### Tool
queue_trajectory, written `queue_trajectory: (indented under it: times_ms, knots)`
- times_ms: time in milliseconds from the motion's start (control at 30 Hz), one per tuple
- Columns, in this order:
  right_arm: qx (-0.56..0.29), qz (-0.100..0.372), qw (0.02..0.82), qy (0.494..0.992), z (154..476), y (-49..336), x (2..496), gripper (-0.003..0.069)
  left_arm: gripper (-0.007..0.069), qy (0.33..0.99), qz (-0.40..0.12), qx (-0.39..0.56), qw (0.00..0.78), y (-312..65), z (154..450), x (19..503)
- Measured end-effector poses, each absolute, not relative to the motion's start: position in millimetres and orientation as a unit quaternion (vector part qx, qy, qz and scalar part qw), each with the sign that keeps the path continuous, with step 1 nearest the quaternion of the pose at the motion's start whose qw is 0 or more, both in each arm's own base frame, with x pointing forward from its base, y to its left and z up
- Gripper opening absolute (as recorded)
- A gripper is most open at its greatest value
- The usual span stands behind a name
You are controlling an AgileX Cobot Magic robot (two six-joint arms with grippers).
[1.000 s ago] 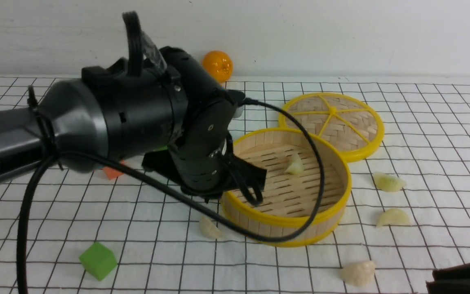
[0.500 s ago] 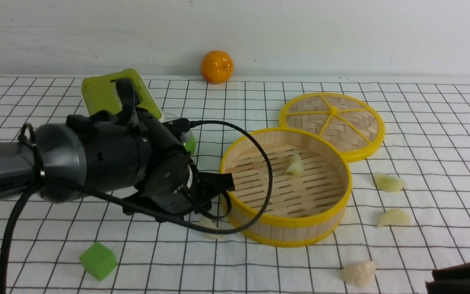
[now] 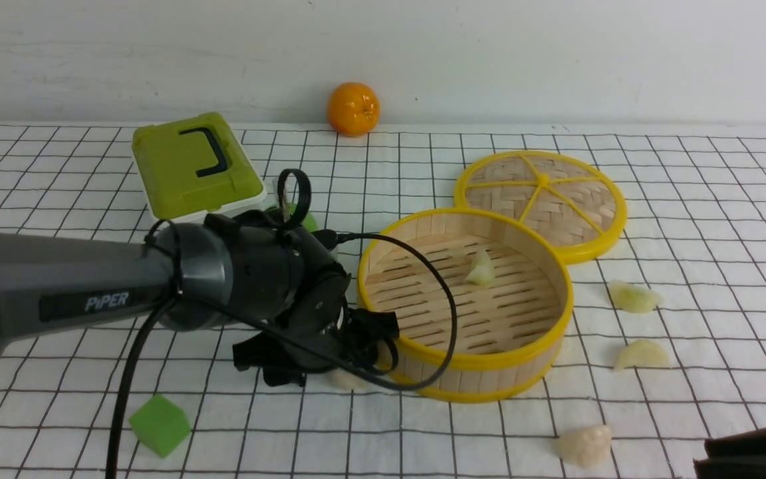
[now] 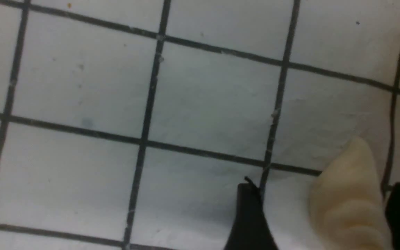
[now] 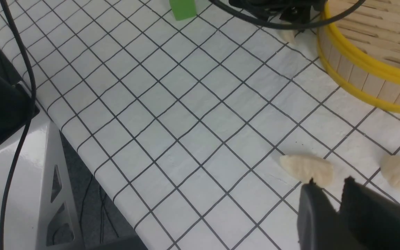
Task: Put the dumplings into the steamer on the table with the white tablecloth.
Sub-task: 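Reach for and grasp a dumpling on the table with the left gripper, then place the dumpling into the bamboo steamer basket with the left gripper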
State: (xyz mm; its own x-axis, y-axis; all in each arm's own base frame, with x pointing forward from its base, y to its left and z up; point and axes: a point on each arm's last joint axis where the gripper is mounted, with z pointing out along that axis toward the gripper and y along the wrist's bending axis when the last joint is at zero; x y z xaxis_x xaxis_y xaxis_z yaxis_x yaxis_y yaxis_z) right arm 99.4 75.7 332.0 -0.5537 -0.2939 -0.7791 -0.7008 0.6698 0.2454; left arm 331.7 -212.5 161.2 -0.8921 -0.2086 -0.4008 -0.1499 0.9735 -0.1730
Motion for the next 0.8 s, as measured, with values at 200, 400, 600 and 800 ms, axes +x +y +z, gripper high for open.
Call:
queue_trajectory:
  times_ms: [200, 400, 600, 800]
  knots:
    - [-0.297, 0.277, 0.367, 0.837, 332, 76, 99, 0.0122, 0.0167, 0.976, -0.056, -0.06, 0.2, -212, 161, 330]
    - [-0.297, 0.277, 0.368, 0.837, 332, 76, 99, 0.0125, 0.0182, 0.984, -0.039, 0.004, 0.174, -213, 179, 326]
    - [-0.293, 0.274, 0.376, 0.835, 333, 75, 101, 0.0125, 0.0182, 0.956, -0.122, 0.082, 0.255, -232, 280, 340]
    - [-0.289, 0.272, 0.382, 0.834, 334, 75, 102, 0.0128, 0.0182, 0.936, -0.161, 0.121, 0.288, -259, 302, 370]
